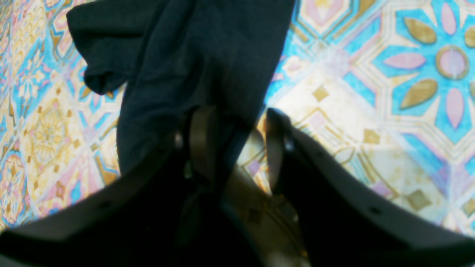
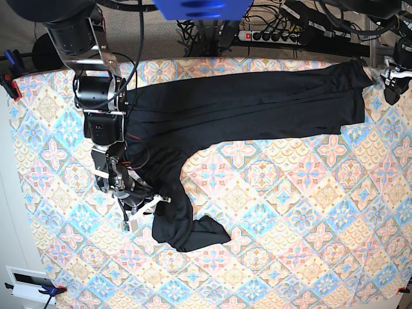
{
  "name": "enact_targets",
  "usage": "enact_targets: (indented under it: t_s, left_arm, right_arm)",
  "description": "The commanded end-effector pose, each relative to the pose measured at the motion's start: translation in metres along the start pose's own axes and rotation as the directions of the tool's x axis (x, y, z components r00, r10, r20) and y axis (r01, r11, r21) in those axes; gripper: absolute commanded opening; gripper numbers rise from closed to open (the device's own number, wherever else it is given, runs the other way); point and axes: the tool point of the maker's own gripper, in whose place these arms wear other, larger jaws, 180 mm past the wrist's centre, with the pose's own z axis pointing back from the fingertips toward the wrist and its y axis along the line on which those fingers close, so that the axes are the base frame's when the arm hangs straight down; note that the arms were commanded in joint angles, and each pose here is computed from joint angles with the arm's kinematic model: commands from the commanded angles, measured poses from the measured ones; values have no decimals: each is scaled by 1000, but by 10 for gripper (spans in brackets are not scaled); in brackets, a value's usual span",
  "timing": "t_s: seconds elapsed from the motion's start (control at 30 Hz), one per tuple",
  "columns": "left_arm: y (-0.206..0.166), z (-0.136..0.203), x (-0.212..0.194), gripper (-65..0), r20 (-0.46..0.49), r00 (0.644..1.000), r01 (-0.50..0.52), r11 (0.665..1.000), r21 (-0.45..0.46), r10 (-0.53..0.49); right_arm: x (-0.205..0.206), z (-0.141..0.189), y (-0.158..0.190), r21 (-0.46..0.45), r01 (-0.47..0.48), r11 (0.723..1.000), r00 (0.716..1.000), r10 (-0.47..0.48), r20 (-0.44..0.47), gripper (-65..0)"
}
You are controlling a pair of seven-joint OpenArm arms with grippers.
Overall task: Layout the t-shirt on the table in an organized manner, then fold the t-shirt properly
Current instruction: 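Grasp the sleeve flap with the right gripper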
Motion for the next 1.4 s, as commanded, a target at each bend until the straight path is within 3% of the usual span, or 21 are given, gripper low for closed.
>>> enact_targets:
  t_s: [0.0,1.37]
  left_arm:
    - [-2,4,19,-273,51,998,27,1000,-8,-27]
    - [9,14,22,-273,70,997,9,1000,24,-10]
  right_arm:
    - [29,1,5,15,-12,1000,998,11,66,-444]
    - [1,-9,30,58,12,998,1000,-13,23,-445]
